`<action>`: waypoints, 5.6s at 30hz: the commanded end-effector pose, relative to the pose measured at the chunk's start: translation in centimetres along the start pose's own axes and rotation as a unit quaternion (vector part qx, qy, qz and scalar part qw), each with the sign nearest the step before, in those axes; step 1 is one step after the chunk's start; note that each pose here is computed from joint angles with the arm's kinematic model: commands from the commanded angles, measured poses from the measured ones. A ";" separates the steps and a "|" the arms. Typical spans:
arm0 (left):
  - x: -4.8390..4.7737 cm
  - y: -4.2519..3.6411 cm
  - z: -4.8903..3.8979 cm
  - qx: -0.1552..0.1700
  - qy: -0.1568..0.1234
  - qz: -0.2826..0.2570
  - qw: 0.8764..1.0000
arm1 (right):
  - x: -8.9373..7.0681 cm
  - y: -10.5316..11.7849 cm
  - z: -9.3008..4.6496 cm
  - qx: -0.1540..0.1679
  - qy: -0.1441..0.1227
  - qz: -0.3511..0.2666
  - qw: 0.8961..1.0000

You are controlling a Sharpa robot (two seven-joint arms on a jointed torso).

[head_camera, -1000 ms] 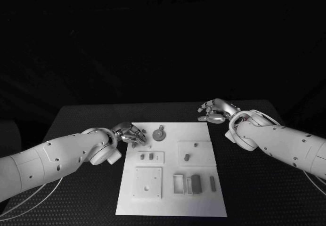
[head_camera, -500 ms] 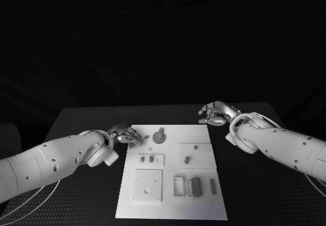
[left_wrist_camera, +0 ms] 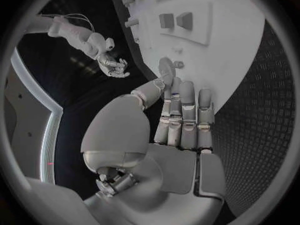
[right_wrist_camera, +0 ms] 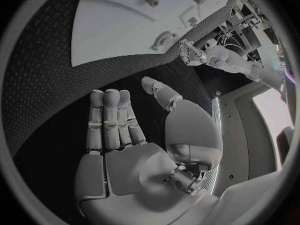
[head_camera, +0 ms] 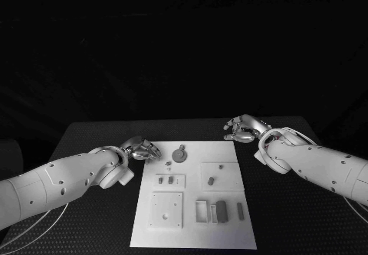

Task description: Assemble the parts on the task board

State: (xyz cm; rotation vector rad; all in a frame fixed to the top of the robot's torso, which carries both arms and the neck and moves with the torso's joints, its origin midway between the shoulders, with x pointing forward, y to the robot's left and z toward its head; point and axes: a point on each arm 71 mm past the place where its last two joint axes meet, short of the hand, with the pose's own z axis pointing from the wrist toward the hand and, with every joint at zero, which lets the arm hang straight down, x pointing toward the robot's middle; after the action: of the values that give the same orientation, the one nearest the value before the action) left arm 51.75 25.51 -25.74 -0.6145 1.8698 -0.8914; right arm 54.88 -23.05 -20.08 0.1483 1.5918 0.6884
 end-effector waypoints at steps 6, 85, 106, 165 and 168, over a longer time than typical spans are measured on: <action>0.46 -2.20 0.02 0.106 -0.039 0.176 0.978 | 0.1 0.1 0.0 -0.006 0.004 0.000 1.000; -0.97 -3.00 -0.84 0.040 -0.093 -0.199 0.975 | 13.4 13.3 3.1 -0.146 0.117 -0.112 0.976; -1.42 -3.65 -1.29 0.046 -0.100 -0.209 0.972 | 14.0 13.6 2.9 -0.148 0.133 -0.116 0.973; -1.45 -3.74 -1.39 0.044 -0.097 -0.211 0.972 | 16.1 13.3 2.3 -0.136 0.156 -0.174 0.963; -1.50 -3.71 -1.40 0.043 -0.098 -0.210 0.972 | 16.1 13.3 2.3 -0.136 0.152 -0.174 0.963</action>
State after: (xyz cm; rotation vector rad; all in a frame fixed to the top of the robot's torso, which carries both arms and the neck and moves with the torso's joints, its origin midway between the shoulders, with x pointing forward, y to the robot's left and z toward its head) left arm 51.27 24.85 -21.75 -1.0307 1.5484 -1.1252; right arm 51.07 -3.42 -25.31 -0.4240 1.6517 0.7061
